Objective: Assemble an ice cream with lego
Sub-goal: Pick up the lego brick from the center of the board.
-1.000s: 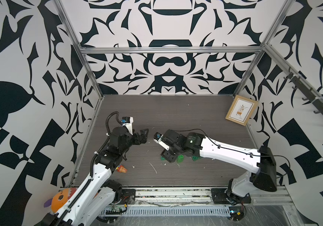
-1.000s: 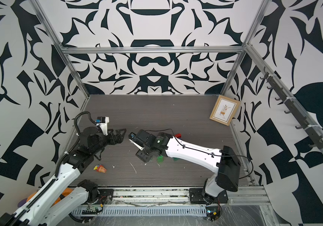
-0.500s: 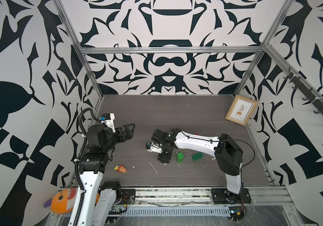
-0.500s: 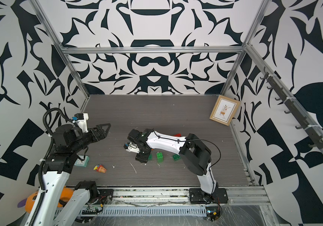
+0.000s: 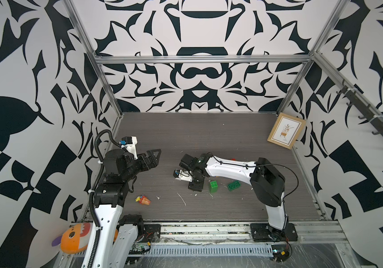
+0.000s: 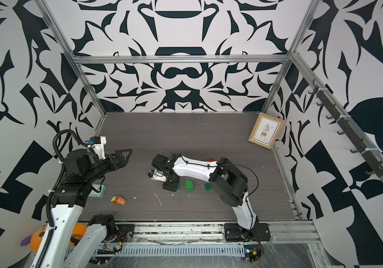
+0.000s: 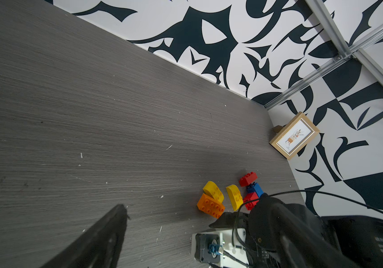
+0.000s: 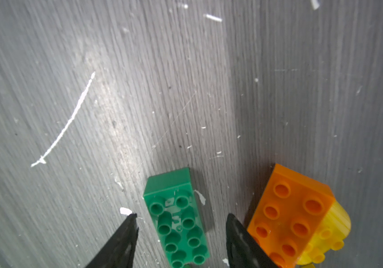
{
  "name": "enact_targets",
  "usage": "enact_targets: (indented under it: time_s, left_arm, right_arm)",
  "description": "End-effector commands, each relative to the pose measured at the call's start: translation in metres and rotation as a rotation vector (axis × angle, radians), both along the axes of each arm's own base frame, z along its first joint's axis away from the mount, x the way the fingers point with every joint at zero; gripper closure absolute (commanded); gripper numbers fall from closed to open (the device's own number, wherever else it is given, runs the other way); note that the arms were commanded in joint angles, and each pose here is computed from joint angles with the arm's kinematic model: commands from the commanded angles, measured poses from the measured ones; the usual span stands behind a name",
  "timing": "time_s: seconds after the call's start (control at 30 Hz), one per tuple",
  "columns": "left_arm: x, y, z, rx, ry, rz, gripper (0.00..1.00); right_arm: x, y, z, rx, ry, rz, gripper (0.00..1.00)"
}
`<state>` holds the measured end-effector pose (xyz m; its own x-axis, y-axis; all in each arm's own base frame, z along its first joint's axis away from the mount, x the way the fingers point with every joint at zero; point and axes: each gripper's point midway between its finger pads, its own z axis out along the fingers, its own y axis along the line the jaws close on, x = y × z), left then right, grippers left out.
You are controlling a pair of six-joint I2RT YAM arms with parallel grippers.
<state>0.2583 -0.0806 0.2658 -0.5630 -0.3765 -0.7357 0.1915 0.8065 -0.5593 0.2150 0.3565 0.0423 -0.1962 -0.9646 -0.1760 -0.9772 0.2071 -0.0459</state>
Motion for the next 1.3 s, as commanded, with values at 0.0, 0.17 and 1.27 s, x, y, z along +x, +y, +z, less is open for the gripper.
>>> enact_targets:
  time_s: [0.0, 0.17, 1.27]
  left_arm:
    - [-0.002, 0.000, -0.007, 0.002, 0.021, -0.005, 0.01]
    - [-0.002, 0.000, -0.008, -0.002, 0.025, -0.003, 0.01]
    - [0.017, -0.014, -0.017, -0.104, 0.023, -0.057, 0.01]
  right_arm:
    - [-0.004, -0.004, 0.000, -0.008, 0.006, 0.008, 0.38]
    - [-0.007, -0.007, -0.005, -0.022, 0.022, 0.008, 0.40]
    - [0.026, 0.011, 0.059, 0.185, -0.108, -0.322, 0.85]
